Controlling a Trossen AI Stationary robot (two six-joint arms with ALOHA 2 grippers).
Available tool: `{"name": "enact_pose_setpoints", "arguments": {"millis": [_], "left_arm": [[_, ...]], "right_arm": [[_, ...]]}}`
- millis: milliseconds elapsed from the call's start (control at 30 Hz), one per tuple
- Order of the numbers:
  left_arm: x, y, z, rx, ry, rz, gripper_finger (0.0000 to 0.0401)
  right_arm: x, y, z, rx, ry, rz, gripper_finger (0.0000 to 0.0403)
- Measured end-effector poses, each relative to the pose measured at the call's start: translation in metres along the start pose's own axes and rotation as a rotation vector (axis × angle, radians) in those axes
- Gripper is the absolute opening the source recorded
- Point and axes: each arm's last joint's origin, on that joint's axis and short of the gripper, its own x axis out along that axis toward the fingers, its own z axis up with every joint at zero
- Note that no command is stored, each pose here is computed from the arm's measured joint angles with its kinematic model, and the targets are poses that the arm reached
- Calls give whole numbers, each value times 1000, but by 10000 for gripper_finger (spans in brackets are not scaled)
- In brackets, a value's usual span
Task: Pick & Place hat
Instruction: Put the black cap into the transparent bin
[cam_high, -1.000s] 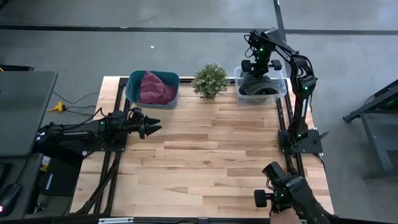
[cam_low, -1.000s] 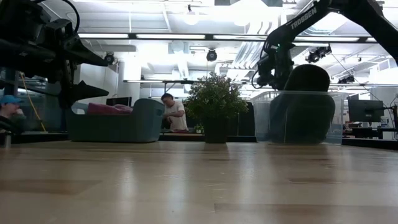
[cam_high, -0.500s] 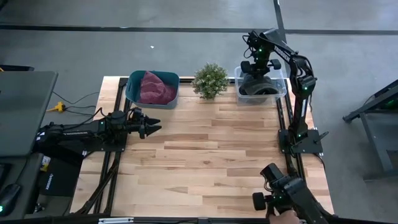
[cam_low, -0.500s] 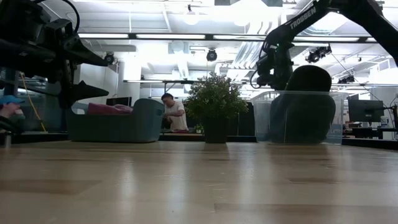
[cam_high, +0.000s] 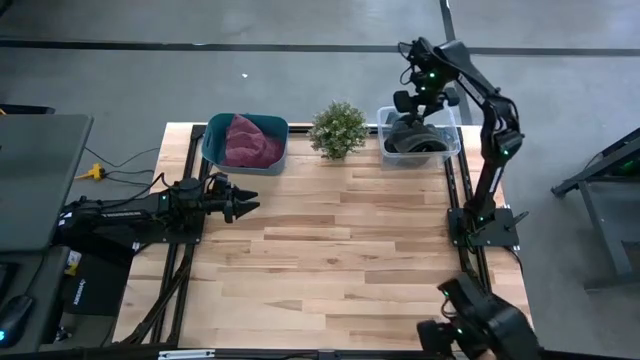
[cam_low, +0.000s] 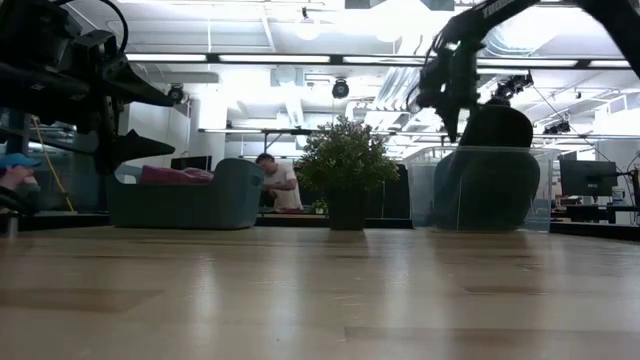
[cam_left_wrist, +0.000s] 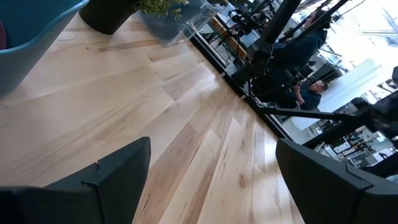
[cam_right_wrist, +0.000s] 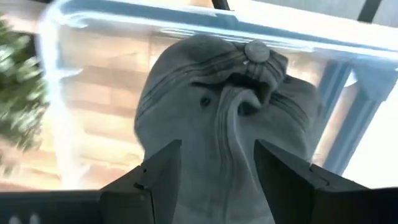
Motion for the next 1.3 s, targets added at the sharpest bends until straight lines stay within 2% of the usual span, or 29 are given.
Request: {"name": "enact_pose_setpoints", "arguments": {"millis": [133,300,500,633,833,1000,1133,1300], "left_arm": [[0,0,0,0,0,0,337],[0,0,0,0,0,0,337],[0,0,0,0,0,0,337],[0,0,0,0,0,0,337],[0,0,0,0,0,0,337],[0,0,0,0,0,0,337],[0,0,0,0,0,0,337],[0,0,0,0,0,0,337]], "right_arm": [[-27,-4,-19,-102,-76,22,194],[-62,-2,-52,-350,-193,21,194],[-94,13,-98,-740,-332,-102,194],[-104,26,-123,-905,-387,-168,194],[-107,46,-147,-1036,-414,-133,194],[-77,52,-162,-1114,-294,-150,194],[-50,45,-174,-1104,-227,-247,194],[-32,34,-186,-1104,-274,-282,194]]}}
